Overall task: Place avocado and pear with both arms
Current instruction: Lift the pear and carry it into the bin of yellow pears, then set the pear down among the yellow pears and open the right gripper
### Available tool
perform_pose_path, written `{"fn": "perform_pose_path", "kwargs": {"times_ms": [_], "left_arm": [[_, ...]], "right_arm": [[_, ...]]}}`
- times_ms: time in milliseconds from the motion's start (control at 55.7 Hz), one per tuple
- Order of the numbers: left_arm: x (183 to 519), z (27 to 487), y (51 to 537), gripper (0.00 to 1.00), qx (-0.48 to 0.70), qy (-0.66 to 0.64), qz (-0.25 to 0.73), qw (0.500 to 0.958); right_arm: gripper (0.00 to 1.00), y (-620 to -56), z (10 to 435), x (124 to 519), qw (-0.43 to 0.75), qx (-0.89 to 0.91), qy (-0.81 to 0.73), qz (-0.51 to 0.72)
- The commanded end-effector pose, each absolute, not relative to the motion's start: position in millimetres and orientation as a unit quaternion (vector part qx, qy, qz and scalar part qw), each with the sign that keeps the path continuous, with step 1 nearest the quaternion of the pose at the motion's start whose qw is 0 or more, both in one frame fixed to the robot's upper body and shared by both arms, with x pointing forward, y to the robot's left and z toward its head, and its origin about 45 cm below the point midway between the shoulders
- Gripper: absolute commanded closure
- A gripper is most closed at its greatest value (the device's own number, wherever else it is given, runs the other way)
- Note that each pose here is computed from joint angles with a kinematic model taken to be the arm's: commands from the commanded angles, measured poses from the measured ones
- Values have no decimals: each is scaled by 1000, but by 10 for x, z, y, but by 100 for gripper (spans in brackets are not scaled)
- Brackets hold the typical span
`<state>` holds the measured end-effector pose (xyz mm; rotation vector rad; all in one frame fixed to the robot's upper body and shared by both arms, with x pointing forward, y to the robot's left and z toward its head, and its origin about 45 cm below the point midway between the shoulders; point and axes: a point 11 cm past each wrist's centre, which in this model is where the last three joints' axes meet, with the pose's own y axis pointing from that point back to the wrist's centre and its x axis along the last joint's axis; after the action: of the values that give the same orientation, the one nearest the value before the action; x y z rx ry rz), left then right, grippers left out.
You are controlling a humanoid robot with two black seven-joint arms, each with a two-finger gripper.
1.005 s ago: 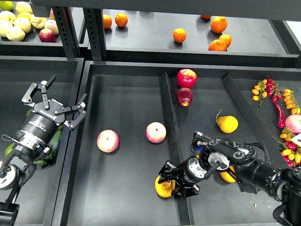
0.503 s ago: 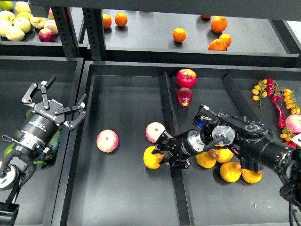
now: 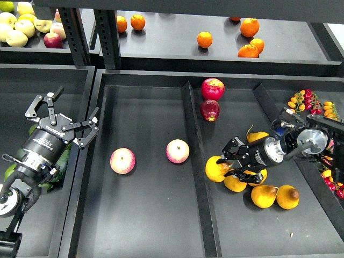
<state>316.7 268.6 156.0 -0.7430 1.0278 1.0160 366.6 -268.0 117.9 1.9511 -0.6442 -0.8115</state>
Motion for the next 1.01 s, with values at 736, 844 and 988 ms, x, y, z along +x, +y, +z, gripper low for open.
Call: {"fn": "perform_pose_path", "kwargs": {"times_ms": [736, 844, 988], "left_arm": [[3168, 1565, 2675, 0, -331, 459, 453, 688], [3167, 1560, 2676, 0, -331, 460, 453, 688], [3167, 1560, 2676, 0, -331, 460, 453, 688]], "right_arm": [[81, -3148, 549, 3170, 486, 732, -281, -385], [76, -3147, 546, 3166, 486, 732, -281, -386], [67, -3141, 555, 3178, 484, 733, -282, -386]]}}
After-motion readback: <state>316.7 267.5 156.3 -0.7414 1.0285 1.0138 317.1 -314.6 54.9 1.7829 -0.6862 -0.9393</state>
